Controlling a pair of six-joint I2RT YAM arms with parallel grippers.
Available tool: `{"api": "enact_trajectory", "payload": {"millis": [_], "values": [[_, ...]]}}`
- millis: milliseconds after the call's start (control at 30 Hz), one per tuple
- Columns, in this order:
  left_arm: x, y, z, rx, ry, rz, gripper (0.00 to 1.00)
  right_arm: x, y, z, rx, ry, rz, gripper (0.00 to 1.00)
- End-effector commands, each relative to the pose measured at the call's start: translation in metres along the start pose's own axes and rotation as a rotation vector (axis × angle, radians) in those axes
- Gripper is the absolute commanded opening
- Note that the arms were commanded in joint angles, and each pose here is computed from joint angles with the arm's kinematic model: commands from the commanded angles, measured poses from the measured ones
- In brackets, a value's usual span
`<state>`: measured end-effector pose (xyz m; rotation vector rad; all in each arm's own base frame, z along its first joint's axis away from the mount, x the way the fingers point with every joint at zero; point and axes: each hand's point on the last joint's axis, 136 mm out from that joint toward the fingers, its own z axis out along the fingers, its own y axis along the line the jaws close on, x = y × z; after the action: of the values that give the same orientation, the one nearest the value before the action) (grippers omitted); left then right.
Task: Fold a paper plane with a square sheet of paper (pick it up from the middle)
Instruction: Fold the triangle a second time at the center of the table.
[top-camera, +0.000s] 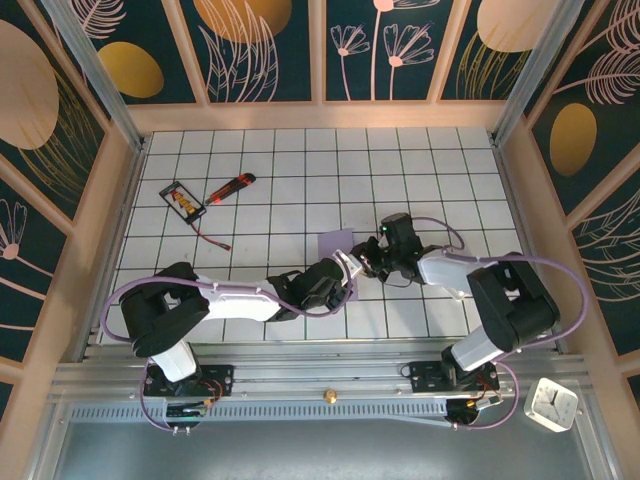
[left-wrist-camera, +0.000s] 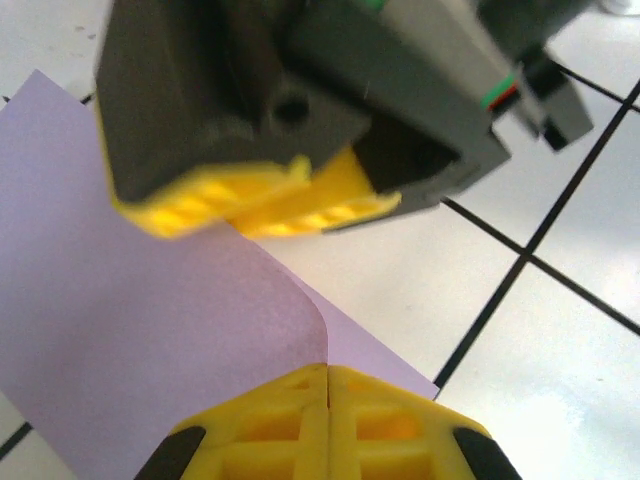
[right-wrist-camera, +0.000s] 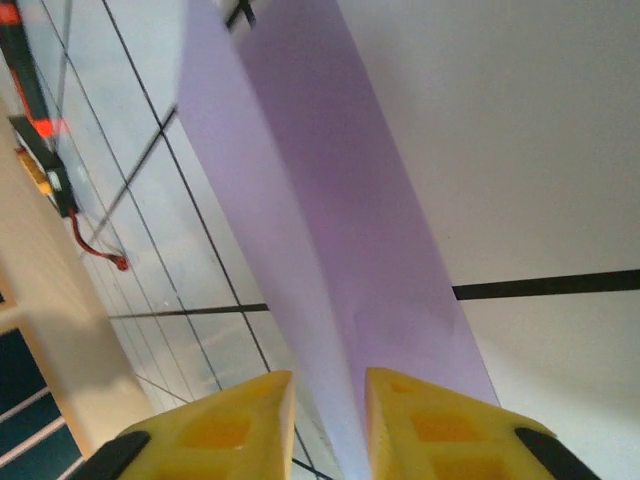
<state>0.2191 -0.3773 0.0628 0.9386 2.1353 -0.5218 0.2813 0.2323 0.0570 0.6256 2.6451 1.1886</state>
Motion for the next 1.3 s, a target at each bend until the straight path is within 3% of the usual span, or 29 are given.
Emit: {"api": "enact_trajectory", "payload": {"millis": [0, 200, 533, 833, 1267], "values": [[-0.011, -0.021, -0.001, 0.102, 0.005, -0.116, 0.00, -0.009, 0.003, -0.028, 0.012, -0.051, -0.101, 0.32], [-0.016, -0.041, 0.000, 0.220, 0.015, -0.201, 0.00, -0.026, 0.002, -0.056, 0.018, -0.104, -0.237, 0.36], [-0.005, -0.031, -0.001, 0.293, 0.026, -0.266, 0.00, -0.037, 0.028, -0.016, -0.053, -0.007, -0.352, 0.23], [0.005, -0.022, 0.000, 0.294, 0.040, -0.293, 0.00, -0.039, -0.004, 0.022, 0.020, 0.054, -0.345, 0.16], [0.002, -0.007, 0.000, 0.306, 0.028, -0.323, 0.00, -0.034, -0.048, 0.033, 0.153, 0.098, -0.334, 0.10]]}}
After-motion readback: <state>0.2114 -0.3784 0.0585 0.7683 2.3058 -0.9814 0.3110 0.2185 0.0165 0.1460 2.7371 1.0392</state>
